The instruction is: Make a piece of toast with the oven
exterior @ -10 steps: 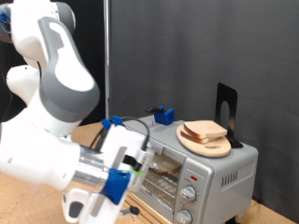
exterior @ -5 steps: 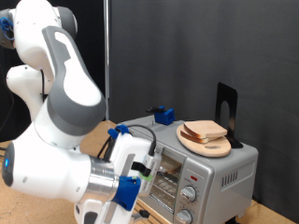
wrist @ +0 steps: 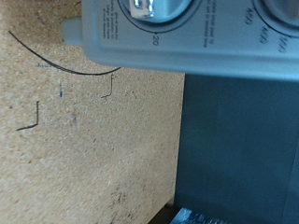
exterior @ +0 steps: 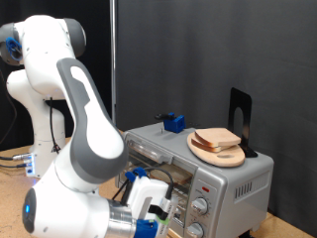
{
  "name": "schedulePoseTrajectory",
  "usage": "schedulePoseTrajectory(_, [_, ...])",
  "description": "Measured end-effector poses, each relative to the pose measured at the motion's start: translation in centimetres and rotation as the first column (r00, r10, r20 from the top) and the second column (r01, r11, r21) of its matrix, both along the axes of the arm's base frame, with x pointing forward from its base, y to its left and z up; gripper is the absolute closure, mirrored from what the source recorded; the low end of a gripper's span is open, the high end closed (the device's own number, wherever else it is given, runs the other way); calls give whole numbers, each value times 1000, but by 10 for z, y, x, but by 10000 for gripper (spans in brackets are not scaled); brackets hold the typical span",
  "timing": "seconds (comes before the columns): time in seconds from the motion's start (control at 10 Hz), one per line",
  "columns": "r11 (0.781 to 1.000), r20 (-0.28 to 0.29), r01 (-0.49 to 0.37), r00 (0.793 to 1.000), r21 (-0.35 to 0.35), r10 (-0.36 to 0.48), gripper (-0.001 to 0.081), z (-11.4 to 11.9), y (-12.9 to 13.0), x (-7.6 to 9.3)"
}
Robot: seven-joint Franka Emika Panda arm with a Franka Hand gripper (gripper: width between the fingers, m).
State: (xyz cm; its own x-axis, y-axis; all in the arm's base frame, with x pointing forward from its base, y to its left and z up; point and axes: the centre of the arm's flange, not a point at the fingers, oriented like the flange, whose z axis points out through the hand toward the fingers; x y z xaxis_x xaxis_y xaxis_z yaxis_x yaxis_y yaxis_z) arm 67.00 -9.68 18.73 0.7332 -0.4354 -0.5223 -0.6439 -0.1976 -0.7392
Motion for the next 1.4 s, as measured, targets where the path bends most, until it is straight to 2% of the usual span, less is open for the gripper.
schedulePoseTrajectory(0.2, [998,48,-56,997,37,55,-2,-8,8,-3])
schedulePoseTrajectory(0.4, [995,58,-71,996,67,67,-2,-10,2,-7])
schedulePoseTrajectory(0.8, [995,47,-43,998,89,39,-2,-17,2,-7])
schedulePoseTrajectory(1.1, [992,41,-18,999,126,13,-2,-17,8,2])
schedulePoseTrajectory(1.4, [988,-14,-18,1000,151,20,-2,-21,15,14])
